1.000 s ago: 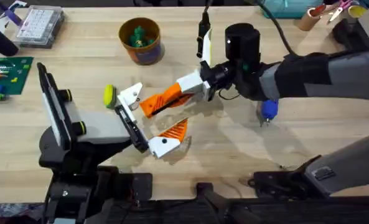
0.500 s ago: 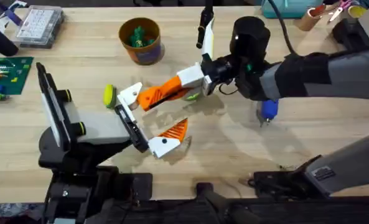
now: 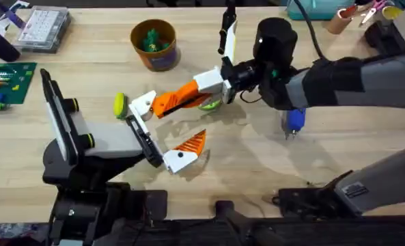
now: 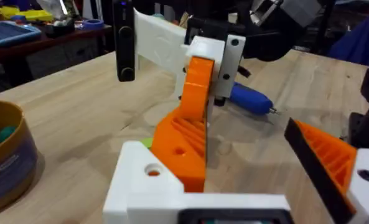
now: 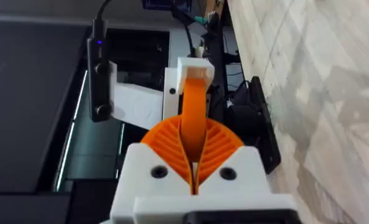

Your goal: Pick up the gripper from the table and insert it into the empty holder that is missing its gripper. Then pick up a screw, insert it into the mounting hole, and use the screwdriver to tighten it. Finally, clean up the table by picking up the vegetable and placing it into the bucket.

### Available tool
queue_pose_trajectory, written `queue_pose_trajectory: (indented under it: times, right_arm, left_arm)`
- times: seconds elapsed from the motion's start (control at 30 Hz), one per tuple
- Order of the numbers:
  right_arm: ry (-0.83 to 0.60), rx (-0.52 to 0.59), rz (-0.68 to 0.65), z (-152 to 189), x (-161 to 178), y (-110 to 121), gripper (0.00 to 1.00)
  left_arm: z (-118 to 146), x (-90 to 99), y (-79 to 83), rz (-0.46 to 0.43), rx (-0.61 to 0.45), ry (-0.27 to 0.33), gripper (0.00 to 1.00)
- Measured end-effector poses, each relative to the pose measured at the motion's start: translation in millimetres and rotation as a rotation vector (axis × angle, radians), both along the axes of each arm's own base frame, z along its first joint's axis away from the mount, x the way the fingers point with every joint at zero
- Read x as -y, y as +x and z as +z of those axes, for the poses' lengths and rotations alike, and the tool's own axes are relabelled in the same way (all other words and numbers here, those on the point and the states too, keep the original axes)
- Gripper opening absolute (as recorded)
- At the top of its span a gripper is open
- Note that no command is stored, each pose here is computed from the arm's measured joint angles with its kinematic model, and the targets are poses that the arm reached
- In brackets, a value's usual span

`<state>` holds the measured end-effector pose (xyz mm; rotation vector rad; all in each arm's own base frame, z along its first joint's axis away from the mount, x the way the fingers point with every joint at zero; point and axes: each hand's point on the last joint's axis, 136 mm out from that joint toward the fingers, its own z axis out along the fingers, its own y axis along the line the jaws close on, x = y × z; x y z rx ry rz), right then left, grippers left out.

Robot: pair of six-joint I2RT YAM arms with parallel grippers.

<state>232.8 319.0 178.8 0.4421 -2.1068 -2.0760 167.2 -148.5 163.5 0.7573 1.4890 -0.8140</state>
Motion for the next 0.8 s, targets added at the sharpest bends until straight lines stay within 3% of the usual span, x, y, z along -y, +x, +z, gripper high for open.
queue_pose_trajectory:
  times: [0.47,0.8]
  right_arm:
    - [-0.013,0.002,-0.045,-5,-10,4,0.017]
    - [-0.021,-0.005,-0.046,-11,-15,3,0.016]
  left_arm:
    - [-1,-4.5,6.0,0.042,-0.007,0.0,0.985]
    - [-2,1.3,-2.8,-0.018,-0.034,-0.016,0.985]
